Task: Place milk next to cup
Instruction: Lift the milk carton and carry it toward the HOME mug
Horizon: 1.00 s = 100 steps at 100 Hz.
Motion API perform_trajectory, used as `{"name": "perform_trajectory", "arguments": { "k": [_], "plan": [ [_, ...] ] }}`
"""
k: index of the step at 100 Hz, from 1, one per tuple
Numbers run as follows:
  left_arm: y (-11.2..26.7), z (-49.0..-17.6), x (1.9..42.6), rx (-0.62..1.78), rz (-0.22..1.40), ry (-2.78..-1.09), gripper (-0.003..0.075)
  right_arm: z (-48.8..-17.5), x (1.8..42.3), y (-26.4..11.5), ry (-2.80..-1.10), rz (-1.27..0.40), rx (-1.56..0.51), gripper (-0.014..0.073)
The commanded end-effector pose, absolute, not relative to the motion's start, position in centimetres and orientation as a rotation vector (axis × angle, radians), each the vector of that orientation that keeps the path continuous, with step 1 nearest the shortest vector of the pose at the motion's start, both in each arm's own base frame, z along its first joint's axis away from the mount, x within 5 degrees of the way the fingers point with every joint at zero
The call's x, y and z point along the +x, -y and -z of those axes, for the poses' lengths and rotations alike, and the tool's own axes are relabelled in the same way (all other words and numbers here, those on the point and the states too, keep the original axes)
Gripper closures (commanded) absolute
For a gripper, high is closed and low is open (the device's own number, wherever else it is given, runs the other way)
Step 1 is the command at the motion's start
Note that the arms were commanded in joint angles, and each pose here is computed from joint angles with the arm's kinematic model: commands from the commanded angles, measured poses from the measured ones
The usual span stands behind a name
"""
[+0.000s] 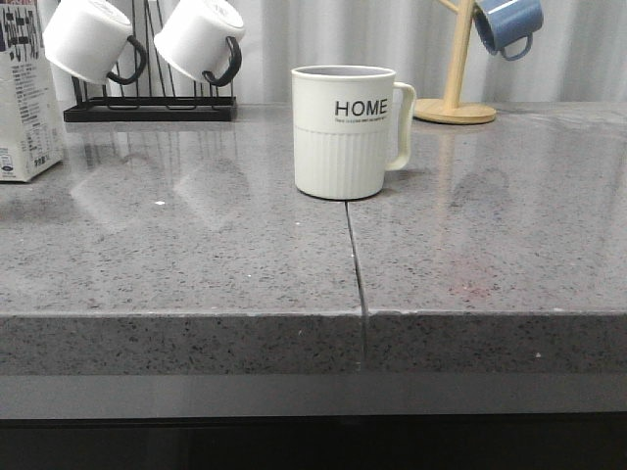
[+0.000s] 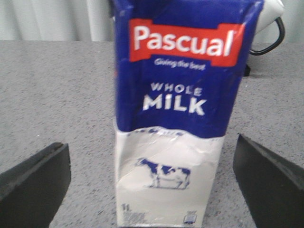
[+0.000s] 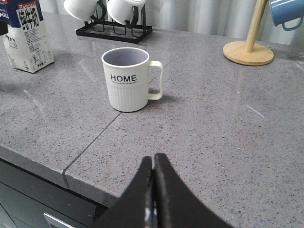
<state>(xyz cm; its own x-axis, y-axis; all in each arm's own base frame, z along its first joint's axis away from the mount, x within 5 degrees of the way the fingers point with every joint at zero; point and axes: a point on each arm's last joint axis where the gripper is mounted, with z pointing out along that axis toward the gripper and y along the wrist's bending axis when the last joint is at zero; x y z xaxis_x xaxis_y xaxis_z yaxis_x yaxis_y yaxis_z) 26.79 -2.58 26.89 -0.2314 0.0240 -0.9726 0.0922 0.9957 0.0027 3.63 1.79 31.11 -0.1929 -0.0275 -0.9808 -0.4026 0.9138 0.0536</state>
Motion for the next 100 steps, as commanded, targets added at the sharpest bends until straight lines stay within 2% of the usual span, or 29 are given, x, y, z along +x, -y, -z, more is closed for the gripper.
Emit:
{"name": "perform_trajectory", "arguments": {
  "k": [1, 42, 58, 65, 89, 100],
  "plan": [
    [3.0, -29.2, 27.7, 0.076, 0.082, -1.664, 0.0050, -32.5, 3.7, -1.8, -1.658, -0.347, -0.313, 0.0650],
    [3.4, -28.9, 31.9, 0.066, 0.084, -1.664, 0.0050, -32.5, 3.7, -1.8, -1.658, -0.347, -0.313, 0.0650],
    [3.2, -28.7, 32.4, -0.008, 0.102, -1.648, 0.0066, -32.5, 3.7, -1.8, -1.658, -0.347, -0.313, 0.0650],
    [3.1, -28.8, 32.4, -0.022, 0.103, -1.641, 0.0112, -32.5, 3.7, -1.8, -1.658, -0.347, -0.313, 0.0650],
    [3.1, -28.8, 32.4, 0.057, 0.029, -1.635, 0.0370, -32.5, 3.7, -1.8, -1.658, -0.347, -0.313, 0.0650],
    [3.1, -28.8, 32.4, 0.061, 0.026, -1.636, 0.0432, -32.5, 3.7, -1.8, -1.658, -0.347, -0.313, 0.0650]
  ]
}}
